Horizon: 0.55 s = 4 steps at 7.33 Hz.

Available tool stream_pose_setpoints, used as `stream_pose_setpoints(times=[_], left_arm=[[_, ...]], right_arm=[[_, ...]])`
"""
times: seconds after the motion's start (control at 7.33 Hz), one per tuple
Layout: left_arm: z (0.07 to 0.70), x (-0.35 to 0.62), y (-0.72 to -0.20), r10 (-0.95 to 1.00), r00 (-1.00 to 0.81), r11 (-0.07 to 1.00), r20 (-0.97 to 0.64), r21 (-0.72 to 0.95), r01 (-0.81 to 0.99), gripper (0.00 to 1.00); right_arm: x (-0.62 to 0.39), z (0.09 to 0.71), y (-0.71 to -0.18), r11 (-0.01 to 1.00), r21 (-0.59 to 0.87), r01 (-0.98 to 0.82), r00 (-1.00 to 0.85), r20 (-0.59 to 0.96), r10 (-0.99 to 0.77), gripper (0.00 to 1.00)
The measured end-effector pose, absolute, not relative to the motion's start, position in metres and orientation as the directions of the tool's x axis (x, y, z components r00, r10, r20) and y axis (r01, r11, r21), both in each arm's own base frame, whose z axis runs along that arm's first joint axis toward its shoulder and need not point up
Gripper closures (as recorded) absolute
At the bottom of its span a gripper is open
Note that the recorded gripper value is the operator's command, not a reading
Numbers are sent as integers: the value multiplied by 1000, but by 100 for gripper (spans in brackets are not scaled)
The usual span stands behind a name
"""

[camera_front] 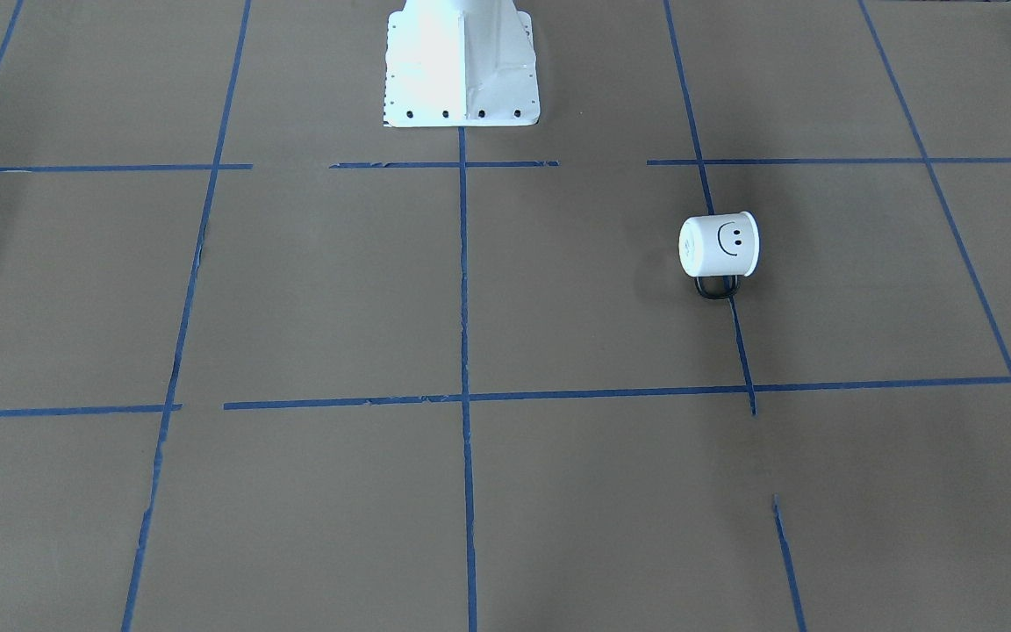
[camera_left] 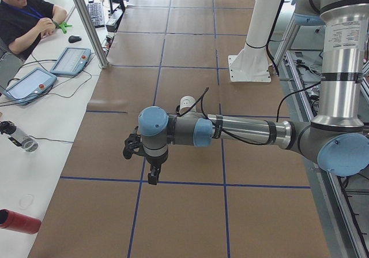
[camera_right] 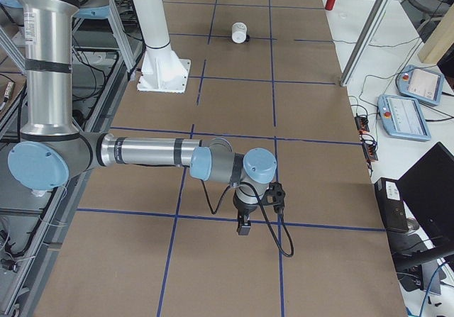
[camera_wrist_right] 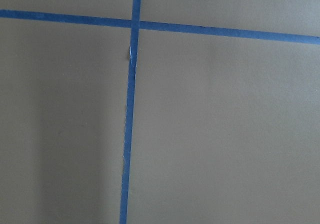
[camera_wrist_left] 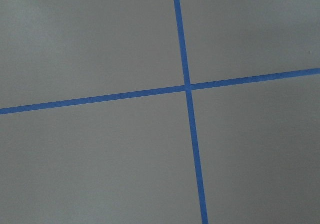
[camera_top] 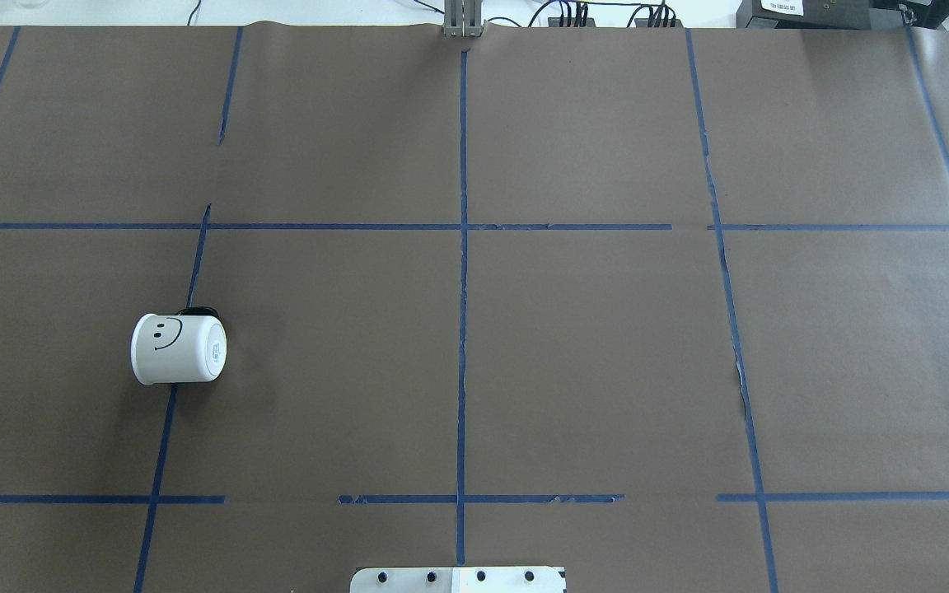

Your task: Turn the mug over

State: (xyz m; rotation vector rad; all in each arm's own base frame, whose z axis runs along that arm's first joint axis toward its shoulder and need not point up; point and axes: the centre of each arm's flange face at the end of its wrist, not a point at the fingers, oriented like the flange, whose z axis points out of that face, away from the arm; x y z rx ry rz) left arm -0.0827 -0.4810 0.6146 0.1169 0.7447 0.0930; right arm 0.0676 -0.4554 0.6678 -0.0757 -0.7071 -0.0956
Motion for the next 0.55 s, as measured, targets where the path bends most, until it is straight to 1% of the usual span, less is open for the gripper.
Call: stream_pose_setpoints(times=[0.55], left_arm=[[611,-79,-485,134,731,988,-669,144,-49,0]], right_arm=[[68,668,-455,993,-37,113,756,651,-62,0]])
